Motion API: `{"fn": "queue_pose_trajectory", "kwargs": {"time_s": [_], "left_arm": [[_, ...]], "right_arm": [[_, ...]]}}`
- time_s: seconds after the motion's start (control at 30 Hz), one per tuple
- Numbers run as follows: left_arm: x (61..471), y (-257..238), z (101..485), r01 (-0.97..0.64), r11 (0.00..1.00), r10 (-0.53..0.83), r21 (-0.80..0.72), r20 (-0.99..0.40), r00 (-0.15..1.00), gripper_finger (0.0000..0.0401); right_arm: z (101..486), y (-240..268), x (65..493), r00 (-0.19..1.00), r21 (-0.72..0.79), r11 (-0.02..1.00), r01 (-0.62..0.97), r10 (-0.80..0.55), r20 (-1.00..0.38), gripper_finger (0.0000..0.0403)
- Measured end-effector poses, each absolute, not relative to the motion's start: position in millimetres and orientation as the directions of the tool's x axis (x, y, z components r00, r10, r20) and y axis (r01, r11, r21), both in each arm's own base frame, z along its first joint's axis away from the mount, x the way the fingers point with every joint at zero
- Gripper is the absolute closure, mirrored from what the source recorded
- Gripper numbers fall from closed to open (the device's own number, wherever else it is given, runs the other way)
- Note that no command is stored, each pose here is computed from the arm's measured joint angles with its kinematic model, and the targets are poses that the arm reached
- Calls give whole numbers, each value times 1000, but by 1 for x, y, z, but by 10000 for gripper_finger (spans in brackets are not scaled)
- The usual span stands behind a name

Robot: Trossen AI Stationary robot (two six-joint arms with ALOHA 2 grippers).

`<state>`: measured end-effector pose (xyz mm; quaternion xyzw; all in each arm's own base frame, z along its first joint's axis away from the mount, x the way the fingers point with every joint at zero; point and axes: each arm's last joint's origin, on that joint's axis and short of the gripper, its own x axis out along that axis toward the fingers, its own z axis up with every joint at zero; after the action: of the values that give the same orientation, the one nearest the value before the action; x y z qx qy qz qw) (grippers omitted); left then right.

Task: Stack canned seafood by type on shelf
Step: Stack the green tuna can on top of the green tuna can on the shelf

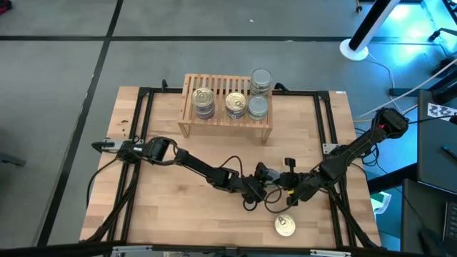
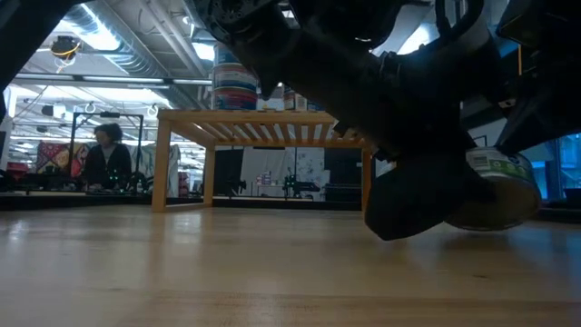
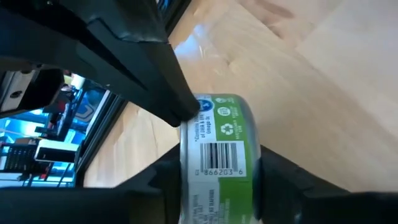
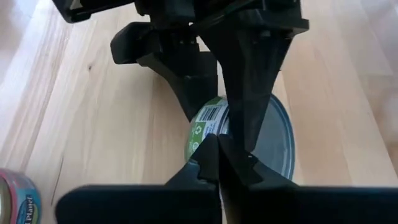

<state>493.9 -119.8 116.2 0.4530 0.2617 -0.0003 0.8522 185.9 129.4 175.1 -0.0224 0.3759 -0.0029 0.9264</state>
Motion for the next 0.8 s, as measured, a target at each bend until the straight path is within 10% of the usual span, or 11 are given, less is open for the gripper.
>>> {"fn": "queue_pose_trajectory", "kwargs": {"time_s": [0.43, 0.8], "left_arm": [[493, -125, 120, 189, 656, 232, 731, -434, 871, 270], [484, -118, 194, 43, 573, 349, 818, -291, 891, 267]], "right_arm": [[186, 134, 188, 678, -14, 997, -72, 39, -734, 280], [280, 131, 186, 549, -222, 964, -148, -106, -829, 267]]}}
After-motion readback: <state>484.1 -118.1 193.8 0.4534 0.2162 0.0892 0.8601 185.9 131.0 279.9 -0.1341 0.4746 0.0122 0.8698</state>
